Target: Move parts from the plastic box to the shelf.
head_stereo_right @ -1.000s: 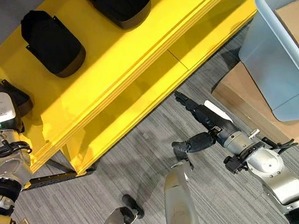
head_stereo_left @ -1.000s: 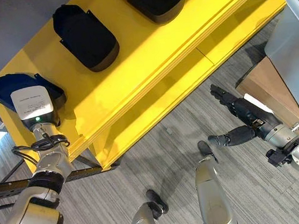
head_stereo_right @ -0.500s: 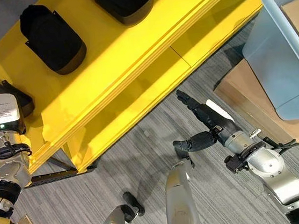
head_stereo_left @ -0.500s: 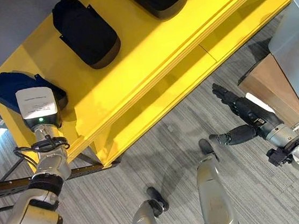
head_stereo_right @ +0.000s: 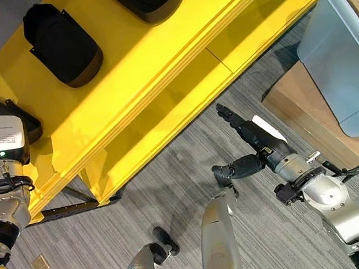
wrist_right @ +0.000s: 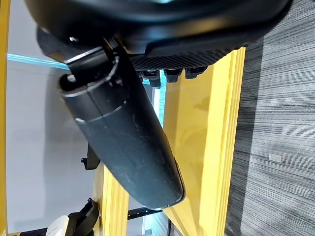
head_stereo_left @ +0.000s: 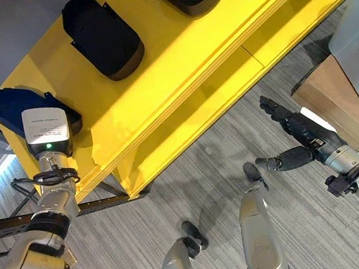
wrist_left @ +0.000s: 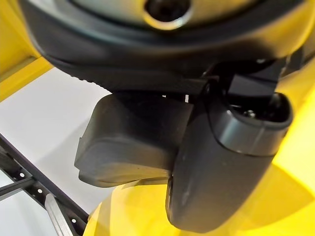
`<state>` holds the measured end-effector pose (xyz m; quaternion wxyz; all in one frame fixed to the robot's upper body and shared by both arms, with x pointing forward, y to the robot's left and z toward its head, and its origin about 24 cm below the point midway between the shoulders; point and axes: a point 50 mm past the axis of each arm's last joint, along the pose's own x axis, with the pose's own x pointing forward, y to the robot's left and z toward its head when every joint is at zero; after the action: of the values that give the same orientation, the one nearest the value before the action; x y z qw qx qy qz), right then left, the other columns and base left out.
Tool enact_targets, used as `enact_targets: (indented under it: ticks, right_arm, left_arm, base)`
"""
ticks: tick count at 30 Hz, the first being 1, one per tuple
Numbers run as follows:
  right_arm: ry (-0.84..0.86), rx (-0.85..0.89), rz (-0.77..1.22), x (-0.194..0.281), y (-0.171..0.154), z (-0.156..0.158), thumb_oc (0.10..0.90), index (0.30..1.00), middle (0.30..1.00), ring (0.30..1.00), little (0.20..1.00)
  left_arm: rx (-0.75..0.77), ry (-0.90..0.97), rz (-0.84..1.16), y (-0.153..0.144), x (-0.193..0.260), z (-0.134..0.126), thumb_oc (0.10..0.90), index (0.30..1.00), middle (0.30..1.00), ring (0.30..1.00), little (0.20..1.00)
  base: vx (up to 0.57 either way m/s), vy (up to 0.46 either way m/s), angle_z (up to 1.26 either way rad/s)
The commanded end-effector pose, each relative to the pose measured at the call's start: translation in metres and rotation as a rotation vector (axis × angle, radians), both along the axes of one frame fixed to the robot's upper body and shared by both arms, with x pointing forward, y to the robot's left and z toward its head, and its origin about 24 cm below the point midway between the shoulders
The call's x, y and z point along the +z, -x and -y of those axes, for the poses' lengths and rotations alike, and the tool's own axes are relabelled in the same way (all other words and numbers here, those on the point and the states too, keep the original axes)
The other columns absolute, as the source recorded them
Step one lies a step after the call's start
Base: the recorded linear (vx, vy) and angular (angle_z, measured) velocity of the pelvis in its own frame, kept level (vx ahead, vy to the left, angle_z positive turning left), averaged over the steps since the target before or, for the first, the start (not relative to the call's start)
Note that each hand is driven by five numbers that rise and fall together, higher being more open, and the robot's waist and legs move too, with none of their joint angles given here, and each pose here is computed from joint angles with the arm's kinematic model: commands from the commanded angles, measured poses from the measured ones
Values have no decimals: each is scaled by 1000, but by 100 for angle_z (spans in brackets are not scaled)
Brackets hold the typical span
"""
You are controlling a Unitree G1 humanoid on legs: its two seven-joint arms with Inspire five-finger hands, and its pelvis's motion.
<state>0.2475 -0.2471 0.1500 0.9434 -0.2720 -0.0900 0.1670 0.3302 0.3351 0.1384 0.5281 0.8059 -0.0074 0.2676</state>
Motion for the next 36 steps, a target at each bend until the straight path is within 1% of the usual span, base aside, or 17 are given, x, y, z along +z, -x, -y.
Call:
enact_targets:
  ticks: [1, 2, 3, 4, 9, 17, 25, 29, 36]
  right_arm:
    - [-66, 114, 293, 61, 4, -13, 900, 1000, 1000, 1000, 1000]
    - [-65, 113, 292, 62, 4, -13, 900, 1000, 1000, 1000, 1000]
    - [-63, 112, 294, 62, 4, -13, 900, 1000, 1000, 1000, 1000]
    - [-64, 112, 294, 61, 4, -13, 900, 1000, 1000, 1000, 1000]
    - [-61, 113, 288, 61, 3, -12, 900, 1000, 1000, 1000, 1000]
    - [-58, 116, 276, 62, 4, -13, 900, 1000, 1000, 1000, 1000]
    - [-45, 126, 265, 63, 4, -12, 900, 1000, 1000, 1000, 1000]
    - [-46, 127, 261, 63, 4, -12, 900, 1000, 1000, 1000, 1000]
    - [-53, 122, 261, 62, 4, -13, 900, 1000, 1000, 1000, 1000]
  left_arm:
    - [197, -170, 37, 32, 40, -59, 400, 300, 300, 300, 300]
    - [200, -167, 38, 32, 40, -59, 435, 349, 349, 349, 349]
    - [201, -162, 40, 32, 40, -60, 676, 687, 687, 687, 687]
    - [206, -154, 40, 33, 40, -60, 900, 1000, 1000, 1000, 1000]
    - [234, -137, 28, 33, 39, -64, 900, 1000, 1000, 1000, 1000]
    - [213, -137, -13, 33, 34, -64, 900, 1000, 1000, 1000, 1000]
    - [196, -99, -45, 31, 33, -64, 900, 1000, 1000, 1000, 1000]
    - [218, -77, -58, 34, 27, -66, 900, 1000, 1000, 1000, 1000]
    - [172, -95, -49, 29, 33, -59, 900, 1000, 1000, 1000, 1000]
  base:
    - [0, 0, 0]
    - [0, 0, 0]
    - [0, 0, 0]
    - [0, 0, 0]
    - [0, 0, 0]
    - [0, 0, 0]
    - [0, 0, 0]
    - [8, 4, 0]
    - [-2, -4, 0]
